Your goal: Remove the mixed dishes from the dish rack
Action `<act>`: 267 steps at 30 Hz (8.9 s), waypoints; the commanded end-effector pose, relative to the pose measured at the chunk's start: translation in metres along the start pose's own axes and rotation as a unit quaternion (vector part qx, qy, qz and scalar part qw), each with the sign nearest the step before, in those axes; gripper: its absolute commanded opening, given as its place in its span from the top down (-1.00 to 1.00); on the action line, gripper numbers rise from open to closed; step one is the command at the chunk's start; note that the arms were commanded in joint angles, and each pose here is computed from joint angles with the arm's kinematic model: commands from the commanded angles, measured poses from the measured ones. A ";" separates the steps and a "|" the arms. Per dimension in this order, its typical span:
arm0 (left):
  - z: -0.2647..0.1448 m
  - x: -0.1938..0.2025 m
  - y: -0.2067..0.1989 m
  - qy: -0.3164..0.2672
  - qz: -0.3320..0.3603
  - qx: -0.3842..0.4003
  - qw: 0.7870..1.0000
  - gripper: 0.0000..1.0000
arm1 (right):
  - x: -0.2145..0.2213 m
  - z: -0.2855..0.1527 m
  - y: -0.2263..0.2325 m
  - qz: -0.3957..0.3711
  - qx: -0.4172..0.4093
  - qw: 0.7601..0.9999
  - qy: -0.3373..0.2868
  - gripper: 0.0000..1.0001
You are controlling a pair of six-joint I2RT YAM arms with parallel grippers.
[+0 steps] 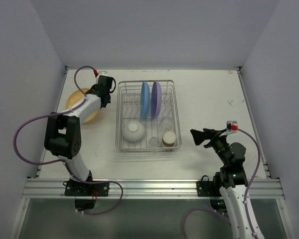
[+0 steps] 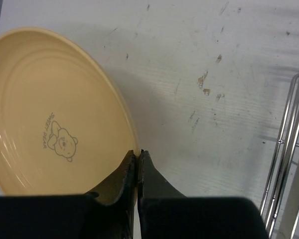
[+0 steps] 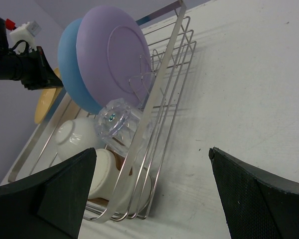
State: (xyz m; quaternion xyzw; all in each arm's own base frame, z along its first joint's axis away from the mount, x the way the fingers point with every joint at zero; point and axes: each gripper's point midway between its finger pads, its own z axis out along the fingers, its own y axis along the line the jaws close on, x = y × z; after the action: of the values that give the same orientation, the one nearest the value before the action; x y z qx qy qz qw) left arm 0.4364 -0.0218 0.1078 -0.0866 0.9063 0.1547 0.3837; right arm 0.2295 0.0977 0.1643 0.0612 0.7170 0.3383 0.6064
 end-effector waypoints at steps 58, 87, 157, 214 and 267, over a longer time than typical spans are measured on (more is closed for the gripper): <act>-0.023 -0.018 -0.020 -0.054 -0.097 0.087 0.990 0.17 | -0.005 0.000 0.009 -0.006 -0.024 1.000 -0.007 -0.98; -0.197 -0.060 -0.046 -0.234 -0.094 0.405 0.879 -1.00 | -0.006 0.000 0.008 -0.004 -0.016 1.000 -0.008 -0.98; -0.198 -0.024 -0.204 -0.097 -0.095 0.638 0.758 0.20 | -0.002 0.002 0.010 -0.006 -0.027 1.000 0.004 -0.98; -0.313 -0.093 -0.153 -0.191 -0.080 0.694 0.690 1.00 | -0.001 0.002 0.012 -0.005 -0.032 0.999 0.009 -0.98; -0.132 -0.105 0.026 -0.155 -0.036 0.090 0.983 1.00 | 0.000 0.003 0.011 -0.003 -0.031 0.999 0.012 -0.98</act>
State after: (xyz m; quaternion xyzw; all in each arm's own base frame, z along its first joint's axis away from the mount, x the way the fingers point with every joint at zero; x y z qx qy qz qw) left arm 0.4055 -0.0476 0.2552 -0.0587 0.8533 0.0597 0.5146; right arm 0.2280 0.1051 0.1596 0.0493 0.7253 0.3531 0.5889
